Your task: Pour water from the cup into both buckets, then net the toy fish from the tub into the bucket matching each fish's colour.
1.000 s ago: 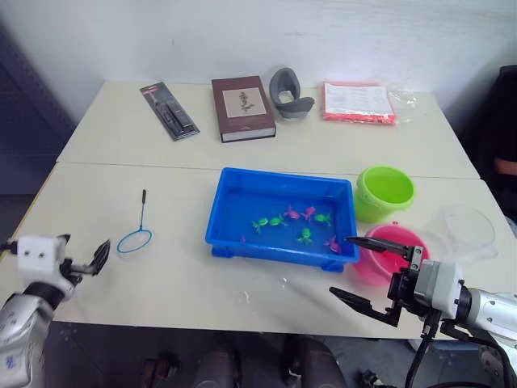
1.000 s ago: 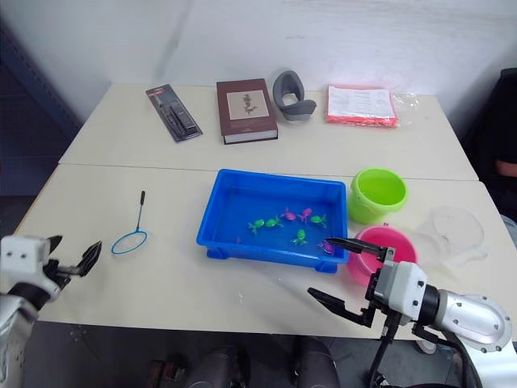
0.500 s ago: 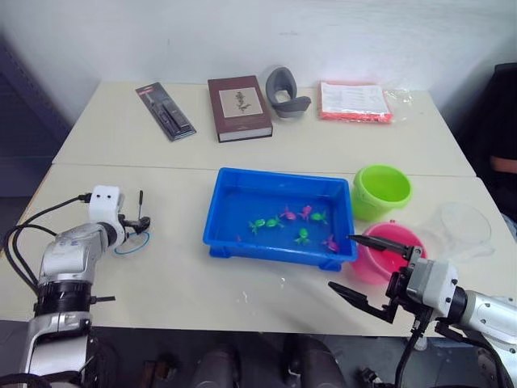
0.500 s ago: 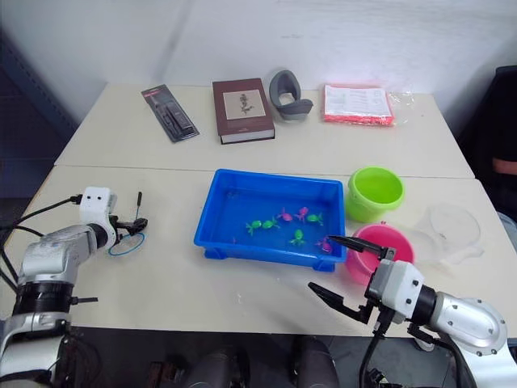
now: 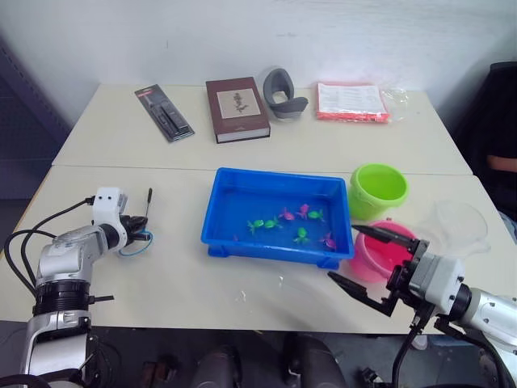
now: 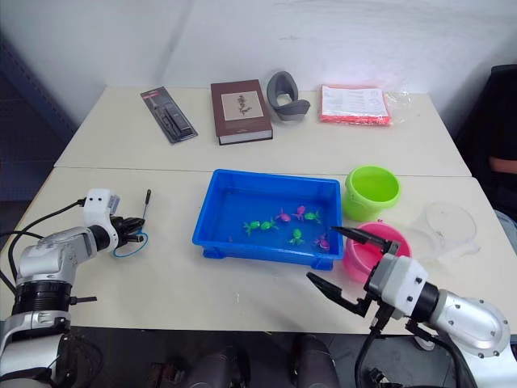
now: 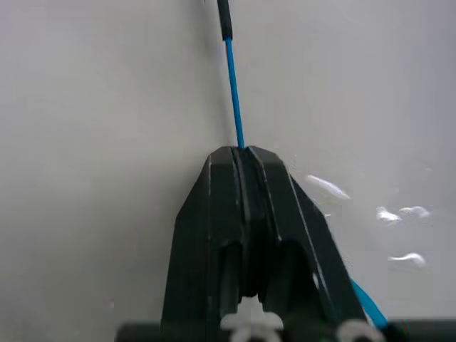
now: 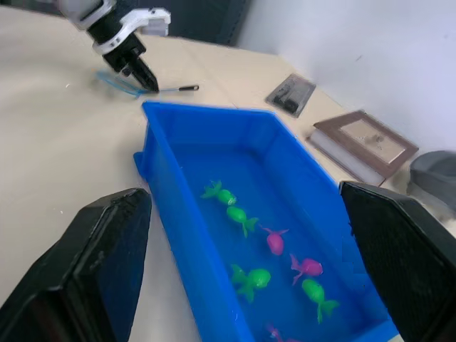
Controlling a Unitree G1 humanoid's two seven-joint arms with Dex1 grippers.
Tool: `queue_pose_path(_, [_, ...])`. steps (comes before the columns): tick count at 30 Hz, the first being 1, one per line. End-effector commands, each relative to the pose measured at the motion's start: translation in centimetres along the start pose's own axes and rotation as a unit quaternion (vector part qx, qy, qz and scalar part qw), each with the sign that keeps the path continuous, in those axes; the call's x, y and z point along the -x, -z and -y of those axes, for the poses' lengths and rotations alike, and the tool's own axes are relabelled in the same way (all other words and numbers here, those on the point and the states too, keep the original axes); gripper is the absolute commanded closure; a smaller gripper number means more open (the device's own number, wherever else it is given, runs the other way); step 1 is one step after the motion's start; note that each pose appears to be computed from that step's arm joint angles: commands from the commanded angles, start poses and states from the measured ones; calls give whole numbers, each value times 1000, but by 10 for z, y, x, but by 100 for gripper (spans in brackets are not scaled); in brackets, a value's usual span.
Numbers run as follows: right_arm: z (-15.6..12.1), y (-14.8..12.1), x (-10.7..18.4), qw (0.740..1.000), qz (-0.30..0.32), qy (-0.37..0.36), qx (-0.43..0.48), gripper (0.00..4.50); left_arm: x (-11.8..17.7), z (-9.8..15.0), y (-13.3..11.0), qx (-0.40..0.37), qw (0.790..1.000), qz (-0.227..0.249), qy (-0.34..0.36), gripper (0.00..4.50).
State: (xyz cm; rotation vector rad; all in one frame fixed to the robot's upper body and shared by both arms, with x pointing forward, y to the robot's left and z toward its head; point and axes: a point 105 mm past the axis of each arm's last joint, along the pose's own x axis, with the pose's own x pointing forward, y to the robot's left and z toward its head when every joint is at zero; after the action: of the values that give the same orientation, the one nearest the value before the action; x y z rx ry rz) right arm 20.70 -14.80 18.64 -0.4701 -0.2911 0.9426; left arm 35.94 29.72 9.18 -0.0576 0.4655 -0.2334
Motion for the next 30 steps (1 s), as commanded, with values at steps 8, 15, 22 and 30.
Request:
queue_pose_path(8, [-4, -9, -34, 974, -99, -92, -185, 0, 83, 127, -74, -404, 763, 50, 502, 446])
queue_pose_path(15, [-14, 3, -61, 949, -144, -124, -253, 0, 65, 184, -59, -480, 668, -3, 569, 446])
queue_pose_path(22, [-26, 2, -95, 933, -125, -145, -304, 0, 55, 210, -46, -480, 641, -13, 599, 446])
queue_pose_path(30, [-32, 0, -99, 914, -130, -169, -345, 0, 53, 223, -44, -469, 636, 1, 613, 446])
